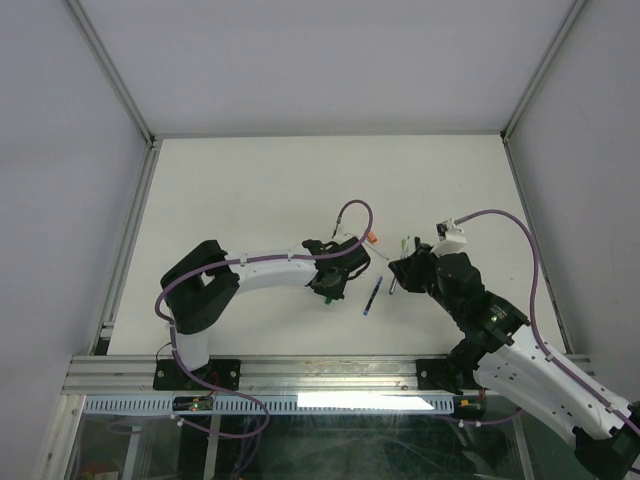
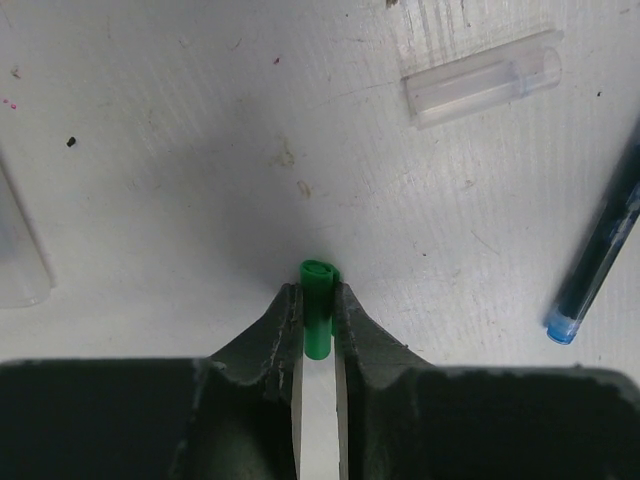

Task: Insert the pens into the pen caps
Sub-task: Insert the pen cap onto the pen.

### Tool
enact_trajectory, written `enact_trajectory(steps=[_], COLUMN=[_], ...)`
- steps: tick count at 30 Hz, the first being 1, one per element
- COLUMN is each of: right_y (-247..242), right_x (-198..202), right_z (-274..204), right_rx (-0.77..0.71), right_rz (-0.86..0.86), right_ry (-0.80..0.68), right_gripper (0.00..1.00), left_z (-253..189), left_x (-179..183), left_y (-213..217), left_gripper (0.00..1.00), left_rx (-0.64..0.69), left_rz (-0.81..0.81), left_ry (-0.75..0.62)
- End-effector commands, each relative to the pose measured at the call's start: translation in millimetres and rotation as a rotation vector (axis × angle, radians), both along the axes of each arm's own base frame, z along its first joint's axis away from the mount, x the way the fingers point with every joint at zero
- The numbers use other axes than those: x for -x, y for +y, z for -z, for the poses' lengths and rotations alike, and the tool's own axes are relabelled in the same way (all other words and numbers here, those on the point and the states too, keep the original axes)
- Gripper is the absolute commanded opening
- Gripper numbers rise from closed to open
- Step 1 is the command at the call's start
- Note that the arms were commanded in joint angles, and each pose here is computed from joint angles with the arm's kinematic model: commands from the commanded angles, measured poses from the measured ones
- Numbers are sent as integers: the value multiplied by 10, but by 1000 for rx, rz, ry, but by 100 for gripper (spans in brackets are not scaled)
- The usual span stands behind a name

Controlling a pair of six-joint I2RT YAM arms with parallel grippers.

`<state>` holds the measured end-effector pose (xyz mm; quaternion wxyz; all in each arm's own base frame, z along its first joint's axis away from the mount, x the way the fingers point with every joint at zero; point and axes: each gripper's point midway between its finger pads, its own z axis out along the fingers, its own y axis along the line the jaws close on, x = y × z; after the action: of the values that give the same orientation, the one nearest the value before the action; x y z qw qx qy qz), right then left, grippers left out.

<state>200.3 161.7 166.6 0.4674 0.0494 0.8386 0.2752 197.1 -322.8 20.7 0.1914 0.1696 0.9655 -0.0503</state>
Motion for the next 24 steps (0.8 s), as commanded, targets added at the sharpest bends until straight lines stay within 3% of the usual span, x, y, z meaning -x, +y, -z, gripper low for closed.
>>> enact_trajectory(steps=[1,4,13,24], right_y=[23,19,8,102], right_x=[-58,-56,-55,-63], right_z=[-186,-168,-150,-58], right_rx=[-43,-41,-37,-31], right_rz=[10,13,17,-16], right_ry=[-57,-54,-50,-21], right_gripper=[0,0,0,0], left_z=[119,64,-17,-331], left_x=[79,50,-110,-332], left_y=[-15,-46,-28,-32], left_gripper=[5,0,0,0], left_rx=[-21,5,168,240], left_rz=[13,15,-21,-53], left_ry=[31,27,98,-30])
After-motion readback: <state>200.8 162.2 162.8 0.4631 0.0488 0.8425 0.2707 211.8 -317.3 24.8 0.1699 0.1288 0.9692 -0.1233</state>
